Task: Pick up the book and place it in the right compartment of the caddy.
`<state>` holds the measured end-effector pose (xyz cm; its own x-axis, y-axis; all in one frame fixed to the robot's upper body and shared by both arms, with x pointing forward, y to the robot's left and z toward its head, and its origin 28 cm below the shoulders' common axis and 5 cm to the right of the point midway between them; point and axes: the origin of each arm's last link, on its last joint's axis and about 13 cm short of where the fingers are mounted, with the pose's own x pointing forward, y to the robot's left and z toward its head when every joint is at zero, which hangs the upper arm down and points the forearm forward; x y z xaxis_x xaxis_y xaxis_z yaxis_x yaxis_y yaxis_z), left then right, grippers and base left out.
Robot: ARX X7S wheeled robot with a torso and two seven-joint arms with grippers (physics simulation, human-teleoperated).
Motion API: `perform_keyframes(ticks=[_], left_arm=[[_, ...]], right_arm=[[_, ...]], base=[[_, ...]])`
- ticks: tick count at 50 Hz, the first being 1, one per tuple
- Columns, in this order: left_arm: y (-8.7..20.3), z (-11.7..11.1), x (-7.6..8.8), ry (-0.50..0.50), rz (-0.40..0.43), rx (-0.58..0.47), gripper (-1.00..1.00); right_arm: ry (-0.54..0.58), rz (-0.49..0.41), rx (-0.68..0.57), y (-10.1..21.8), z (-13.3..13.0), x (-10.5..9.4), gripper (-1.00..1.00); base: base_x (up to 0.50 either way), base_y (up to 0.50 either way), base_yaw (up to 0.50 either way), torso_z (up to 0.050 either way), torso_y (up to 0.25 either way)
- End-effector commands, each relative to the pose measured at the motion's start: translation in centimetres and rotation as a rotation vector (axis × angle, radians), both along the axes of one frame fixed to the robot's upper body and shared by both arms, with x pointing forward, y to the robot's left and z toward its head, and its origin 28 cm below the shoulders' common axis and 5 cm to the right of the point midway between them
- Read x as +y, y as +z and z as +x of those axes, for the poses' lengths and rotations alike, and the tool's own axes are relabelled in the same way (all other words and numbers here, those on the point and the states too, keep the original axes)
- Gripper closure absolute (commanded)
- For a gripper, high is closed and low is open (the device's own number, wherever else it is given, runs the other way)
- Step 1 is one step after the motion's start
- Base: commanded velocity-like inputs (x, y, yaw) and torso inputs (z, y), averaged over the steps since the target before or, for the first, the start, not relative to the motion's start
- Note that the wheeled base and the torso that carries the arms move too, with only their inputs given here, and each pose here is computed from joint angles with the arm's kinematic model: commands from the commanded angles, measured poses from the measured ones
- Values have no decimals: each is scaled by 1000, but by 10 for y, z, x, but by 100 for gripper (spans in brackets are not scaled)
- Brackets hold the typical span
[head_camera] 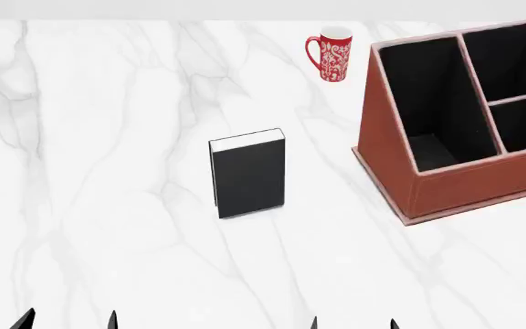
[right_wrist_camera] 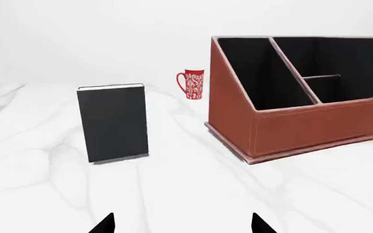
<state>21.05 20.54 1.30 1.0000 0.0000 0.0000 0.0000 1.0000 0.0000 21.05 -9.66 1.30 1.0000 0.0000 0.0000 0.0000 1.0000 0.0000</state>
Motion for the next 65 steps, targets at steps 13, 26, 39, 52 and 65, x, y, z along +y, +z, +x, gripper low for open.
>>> perform_keyframes(ticks=[13, 26, 39, 52, 65], left_arm=[[5, -1, 1, -4, -40, 0, -100], [4, -2, -1, -8, -14, 1, -100], [5, -1, 0, -5, -11, 1, -100], [4, -1, -2, -7, -12, 1, -100], [3, -3, -3, -39, -9, 0, -100]], right_arm=[[7, -28, -7, 9, -2, 0, -100], [23, -9, 22, 6, -2, 0, -100], [17, -18, 14, 8, -2, -1, -100], [13, -22, 6, 7, -3, 0, -100], [18, -23, 7, 6, -5, 1, -100]], base=[[0, 0, 0, 0, 0], [0, -236, 0, 0, 0], [0, -500, 0, 0, 0], [0, -255, 0, 0, 0], [0, 0, 0, 0, 0]])
